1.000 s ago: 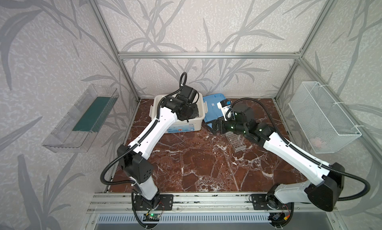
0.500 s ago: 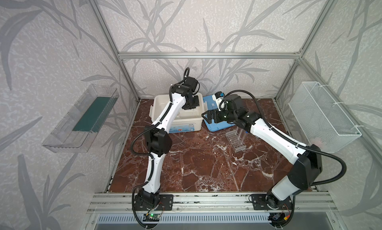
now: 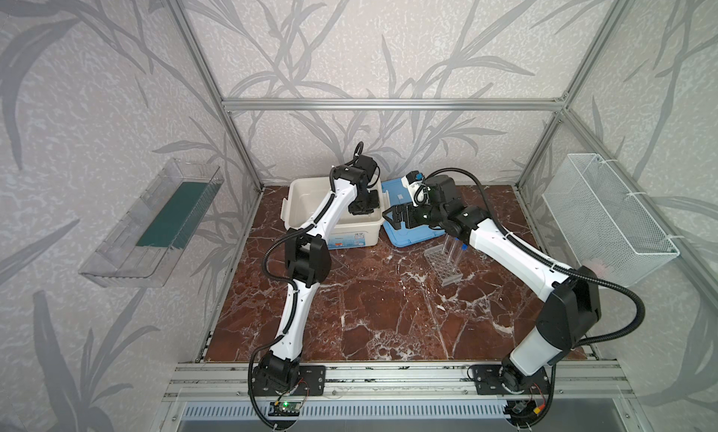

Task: Organize the chemistry lab equipment

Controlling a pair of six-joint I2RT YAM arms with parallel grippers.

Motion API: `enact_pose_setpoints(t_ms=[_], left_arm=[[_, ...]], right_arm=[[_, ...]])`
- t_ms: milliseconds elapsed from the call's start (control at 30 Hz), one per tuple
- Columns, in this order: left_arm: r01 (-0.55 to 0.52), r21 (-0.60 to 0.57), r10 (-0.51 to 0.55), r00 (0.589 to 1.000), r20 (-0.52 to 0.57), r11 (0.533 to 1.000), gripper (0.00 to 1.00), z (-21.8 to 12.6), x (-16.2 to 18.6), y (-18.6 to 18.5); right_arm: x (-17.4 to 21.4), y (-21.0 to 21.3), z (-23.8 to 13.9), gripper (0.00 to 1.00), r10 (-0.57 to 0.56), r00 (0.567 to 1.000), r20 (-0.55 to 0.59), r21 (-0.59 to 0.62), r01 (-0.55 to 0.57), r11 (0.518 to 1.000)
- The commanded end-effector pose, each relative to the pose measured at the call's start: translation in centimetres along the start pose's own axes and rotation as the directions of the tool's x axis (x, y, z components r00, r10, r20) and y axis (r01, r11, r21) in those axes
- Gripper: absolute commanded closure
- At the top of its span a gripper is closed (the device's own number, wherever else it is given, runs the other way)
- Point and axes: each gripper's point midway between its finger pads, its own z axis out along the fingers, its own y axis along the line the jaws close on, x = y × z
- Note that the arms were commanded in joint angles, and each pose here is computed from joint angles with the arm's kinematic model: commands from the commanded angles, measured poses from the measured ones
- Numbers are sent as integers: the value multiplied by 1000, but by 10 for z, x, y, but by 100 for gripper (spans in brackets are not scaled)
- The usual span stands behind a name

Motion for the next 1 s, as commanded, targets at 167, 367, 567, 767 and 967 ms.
enact_pose_setpoints(t_ms=[167, 367, 567, 767, 967], left_arm=[[5, 8, -4, 998, -68, 1000, 87, 19, 19, 4], [29, 61, -22, 993, -113, 998, 85, 38, 28, 0], [52, 60, -44, 991, -126, 997, 84, 53, 30, 5], [51, 53, -43, 988, -145, 997, 74, 60, 35, 9], [43, 8, -41, 990, -131, 999, 64, 56, 33, 19]], right_arm=[[-6, 1, 1, 1, -16, 1000, 13, -22, 16, 1000], [-6, 0, 1, 1, -17, 1000, 10, -23, 17, 1000], [-5, 0, 1, 1, -17, 1000, 6, -23, 17, 1000], [-4, -1, 1, 0, -18, 1000, 1, -24, 18, 1000], [-5, -1, 1, 1, -16, 1000, 1, -26, 16, 1000]])
